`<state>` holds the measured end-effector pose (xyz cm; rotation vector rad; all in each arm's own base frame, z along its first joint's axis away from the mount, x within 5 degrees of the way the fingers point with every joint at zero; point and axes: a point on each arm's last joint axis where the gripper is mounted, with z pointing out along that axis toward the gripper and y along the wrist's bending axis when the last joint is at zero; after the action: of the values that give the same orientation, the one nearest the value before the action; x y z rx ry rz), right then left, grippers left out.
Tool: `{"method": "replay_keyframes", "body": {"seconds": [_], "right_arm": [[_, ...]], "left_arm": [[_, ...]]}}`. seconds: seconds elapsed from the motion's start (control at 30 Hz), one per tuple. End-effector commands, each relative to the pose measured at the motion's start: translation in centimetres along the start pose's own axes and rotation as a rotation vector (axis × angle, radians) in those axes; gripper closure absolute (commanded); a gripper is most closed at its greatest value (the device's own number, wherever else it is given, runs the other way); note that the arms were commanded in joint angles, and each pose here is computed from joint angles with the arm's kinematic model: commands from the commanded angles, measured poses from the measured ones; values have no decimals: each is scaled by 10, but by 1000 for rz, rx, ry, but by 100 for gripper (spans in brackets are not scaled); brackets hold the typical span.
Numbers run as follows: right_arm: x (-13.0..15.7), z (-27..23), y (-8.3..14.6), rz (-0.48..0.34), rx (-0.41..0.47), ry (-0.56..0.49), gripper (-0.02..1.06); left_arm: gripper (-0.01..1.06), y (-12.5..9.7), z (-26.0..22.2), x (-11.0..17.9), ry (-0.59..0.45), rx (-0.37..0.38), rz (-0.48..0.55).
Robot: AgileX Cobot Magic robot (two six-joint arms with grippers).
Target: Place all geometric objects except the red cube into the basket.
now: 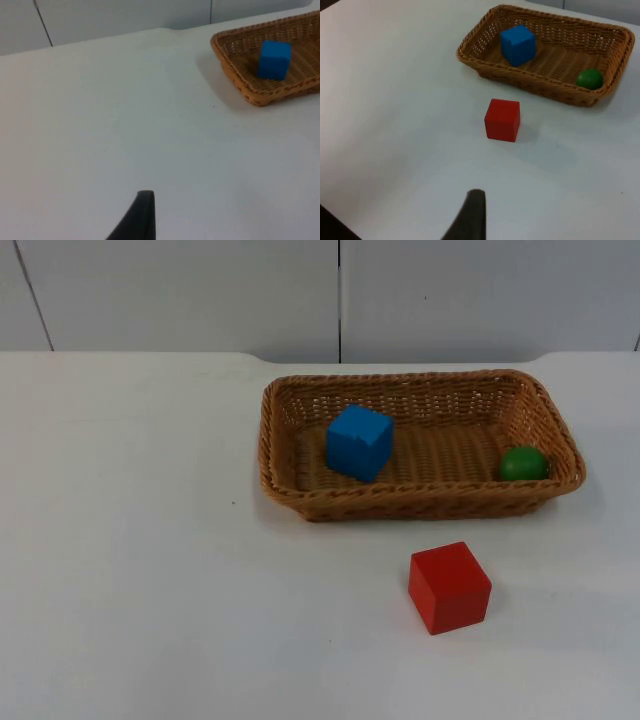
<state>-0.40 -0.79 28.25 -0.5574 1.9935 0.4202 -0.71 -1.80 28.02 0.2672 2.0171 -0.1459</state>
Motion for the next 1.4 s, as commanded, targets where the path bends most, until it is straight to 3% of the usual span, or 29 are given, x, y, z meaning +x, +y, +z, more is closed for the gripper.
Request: {"method": "replay_keyframes", "body": {"seconds": [0.0,0.37,0.67,0.73,0.93,1.37], "right_arm": [[1,1,0,-16,0,0,21],[1,1,-1,-11,8,-1,21],[1,1,-2,2,22,-1,21],[1,1,-2,2,22,-1,19],[1,1,-2,2,22,-1,-1],[1,1,-3,7,28,-2,-1]], "left_arm": [[0,0,2,4,19,-3,-10],[0,0,2,4,20,-7,-16],[0,8,2,5,24,-87,-100],[0,8,2,5,24,-87,-100],[0,8,2,5,24,-87,-100],[0,8,2,5,26,-92,-83]]}}
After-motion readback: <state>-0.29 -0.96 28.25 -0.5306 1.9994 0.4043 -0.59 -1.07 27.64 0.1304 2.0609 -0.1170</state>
